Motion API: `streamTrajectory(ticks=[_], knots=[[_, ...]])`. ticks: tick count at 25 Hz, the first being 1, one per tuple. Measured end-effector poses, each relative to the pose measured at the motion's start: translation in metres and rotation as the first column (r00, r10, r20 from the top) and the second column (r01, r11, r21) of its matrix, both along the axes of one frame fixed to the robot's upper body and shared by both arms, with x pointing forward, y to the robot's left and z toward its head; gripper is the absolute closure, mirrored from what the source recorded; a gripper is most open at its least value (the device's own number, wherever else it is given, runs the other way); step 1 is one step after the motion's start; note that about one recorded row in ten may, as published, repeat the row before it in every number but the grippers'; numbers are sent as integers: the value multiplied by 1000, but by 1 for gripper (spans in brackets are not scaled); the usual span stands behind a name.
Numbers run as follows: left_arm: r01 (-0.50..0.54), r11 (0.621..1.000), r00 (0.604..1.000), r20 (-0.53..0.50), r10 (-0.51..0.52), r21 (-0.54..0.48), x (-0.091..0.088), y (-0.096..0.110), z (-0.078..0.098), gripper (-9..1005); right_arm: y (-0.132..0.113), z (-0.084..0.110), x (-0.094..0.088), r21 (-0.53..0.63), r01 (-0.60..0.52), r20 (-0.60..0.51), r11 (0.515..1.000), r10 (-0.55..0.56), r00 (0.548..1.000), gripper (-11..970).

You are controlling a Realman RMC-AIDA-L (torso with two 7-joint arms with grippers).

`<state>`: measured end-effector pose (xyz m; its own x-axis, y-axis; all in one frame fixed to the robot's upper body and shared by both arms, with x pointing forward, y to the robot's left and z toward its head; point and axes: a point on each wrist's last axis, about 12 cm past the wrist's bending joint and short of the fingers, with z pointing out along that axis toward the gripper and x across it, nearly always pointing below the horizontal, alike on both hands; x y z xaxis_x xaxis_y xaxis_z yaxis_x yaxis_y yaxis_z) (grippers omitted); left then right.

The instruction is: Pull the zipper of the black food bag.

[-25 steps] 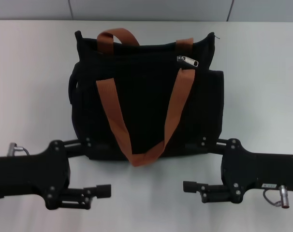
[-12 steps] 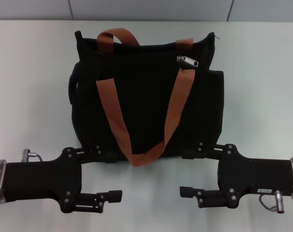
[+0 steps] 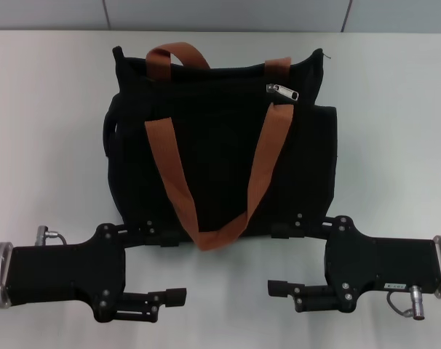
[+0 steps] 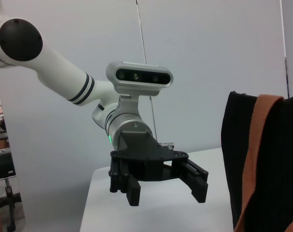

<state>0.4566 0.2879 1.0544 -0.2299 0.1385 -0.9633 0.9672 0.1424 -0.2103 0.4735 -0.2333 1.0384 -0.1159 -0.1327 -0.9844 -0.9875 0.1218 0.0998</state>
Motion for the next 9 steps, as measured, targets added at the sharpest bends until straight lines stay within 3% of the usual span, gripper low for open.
streamTrajectory(ticks=[9], knots=[[-6, 1000, 1000, -4, 6, 1, -2, 1, -1, 181, 1, 1, 0, 4, -5, -1, 1000, 5, 1000, 185]])
